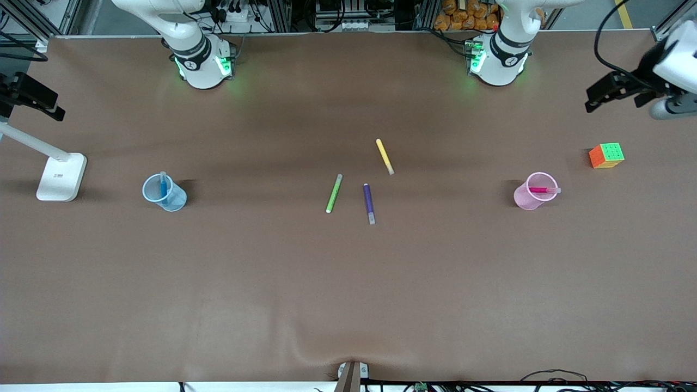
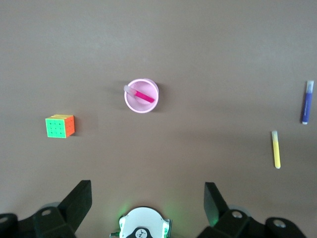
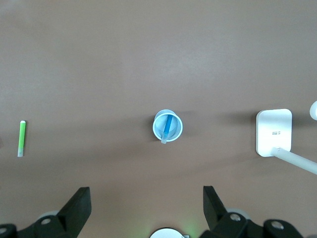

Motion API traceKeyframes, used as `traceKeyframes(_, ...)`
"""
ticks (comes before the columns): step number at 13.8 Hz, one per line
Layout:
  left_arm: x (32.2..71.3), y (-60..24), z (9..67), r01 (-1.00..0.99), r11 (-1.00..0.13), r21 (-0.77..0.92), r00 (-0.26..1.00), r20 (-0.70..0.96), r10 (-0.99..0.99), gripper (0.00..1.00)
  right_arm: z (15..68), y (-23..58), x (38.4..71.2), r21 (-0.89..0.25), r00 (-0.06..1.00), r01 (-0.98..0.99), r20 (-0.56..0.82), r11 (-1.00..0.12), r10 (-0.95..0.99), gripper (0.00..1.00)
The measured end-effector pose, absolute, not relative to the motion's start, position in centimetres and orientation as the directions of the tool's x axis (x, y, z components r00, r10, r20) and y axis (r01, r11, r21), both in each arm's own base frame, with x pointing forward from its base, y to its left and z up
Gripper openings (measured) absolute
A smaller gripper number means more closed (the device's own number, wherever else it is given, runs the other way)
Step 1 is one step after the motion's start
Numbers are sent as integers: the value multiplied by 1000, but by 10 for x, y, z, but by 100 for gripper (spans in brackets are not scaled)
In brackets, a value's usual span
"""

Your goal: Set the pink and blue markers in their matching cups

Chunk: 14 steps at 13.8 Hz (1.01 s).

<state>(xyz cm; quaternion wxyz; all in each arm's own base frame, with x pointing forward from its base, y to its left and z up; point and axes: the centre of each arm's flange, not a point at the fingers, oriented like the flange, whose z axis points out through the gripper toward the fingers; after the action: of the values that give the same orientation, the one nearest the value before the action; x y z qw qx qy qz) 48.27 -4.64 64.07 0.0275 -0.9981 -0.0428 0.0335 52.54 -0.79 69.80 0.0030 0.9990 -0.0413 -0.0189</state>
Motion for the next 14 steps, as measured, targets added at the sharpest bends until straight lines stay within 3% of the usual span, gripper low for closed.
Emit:
traceKeyframes(5,453,-52,645,71,-996,-56,997,-23,72,100,698,-9,525,8,996,-84,-37,-996,-84,100)
traceKeyframes(14,457,-48,649,73,-996,-48,997,7,72,100,698,-9,525,8,996,-85,-37,-996,-85,100)
